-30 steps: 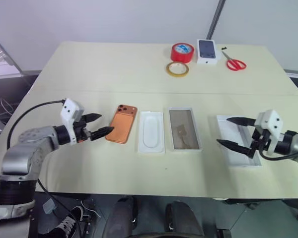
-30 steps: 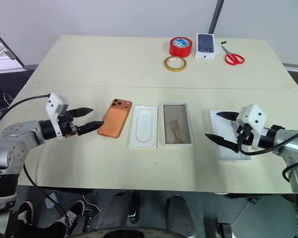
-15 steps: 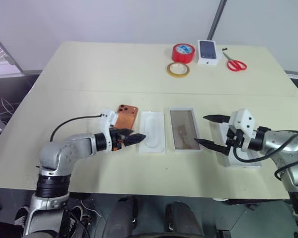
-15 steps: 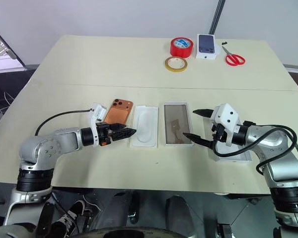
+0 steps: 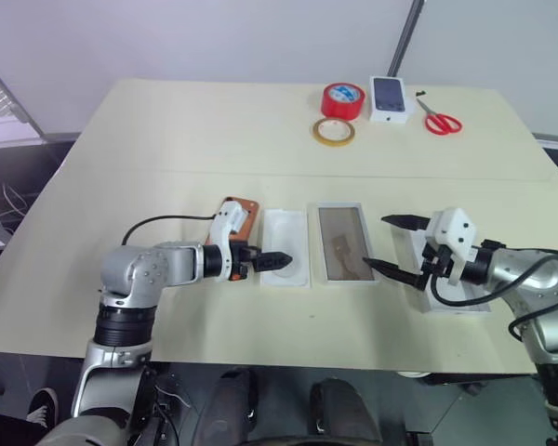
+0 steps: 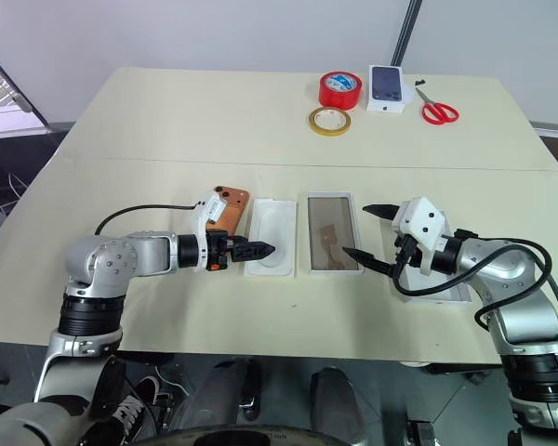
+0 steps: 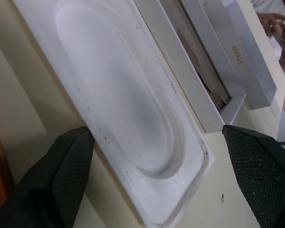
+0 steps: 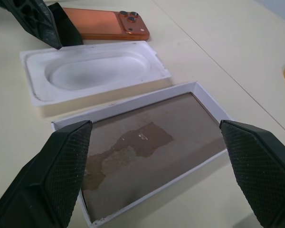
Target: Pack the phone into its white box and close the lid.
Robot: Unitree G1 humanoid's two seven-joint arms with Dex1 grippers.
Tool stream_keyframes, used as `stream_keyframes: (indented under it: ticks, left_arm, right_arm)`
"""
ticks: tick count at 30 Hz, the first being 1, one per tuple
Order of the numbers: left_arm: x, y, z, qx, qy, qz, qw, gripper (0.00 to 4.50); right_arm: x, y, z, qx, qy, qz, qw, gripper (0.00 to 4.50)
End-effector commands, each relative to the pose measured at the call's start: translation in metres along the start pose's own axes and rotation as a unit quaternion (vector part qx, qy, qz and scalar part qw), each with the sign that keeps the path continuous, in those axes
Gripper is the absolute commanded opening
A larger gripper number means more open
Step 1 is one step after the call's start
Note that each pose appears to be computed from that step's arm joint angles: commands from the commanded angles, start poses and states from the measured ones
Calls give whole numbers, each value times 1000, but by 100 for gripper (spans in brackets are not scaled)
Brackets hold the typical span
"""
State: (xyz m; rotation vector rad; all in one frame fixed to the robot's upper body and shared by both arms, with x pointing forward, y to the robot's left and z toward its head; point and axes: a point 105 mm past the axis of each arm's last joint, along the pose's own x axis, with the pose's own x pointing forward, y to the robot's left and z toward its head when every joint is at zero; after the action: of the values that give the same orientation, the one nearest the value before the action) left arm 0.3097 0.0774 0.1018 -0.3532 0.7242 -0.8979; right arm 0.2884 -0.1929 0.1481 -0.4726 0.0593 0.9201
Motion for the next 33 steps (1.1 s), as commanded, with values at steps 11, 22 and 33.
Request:
stream_keyframes:
  ticks: [11,22,33]
  left_arm:
    - [3,7,-9,-70,1,10,997,10]
    - [-17,-1,33,-61,-64,-10,996,10]
    - [-17,-10,44,-89,-79,-22,993,0]
  right_arm:
    - [-4,4,4,-22,2,15,1000,450]
    - [9,41,-25,-60,68,141,986,450]
    - [28,47,-41,-70,92,195,974,9]
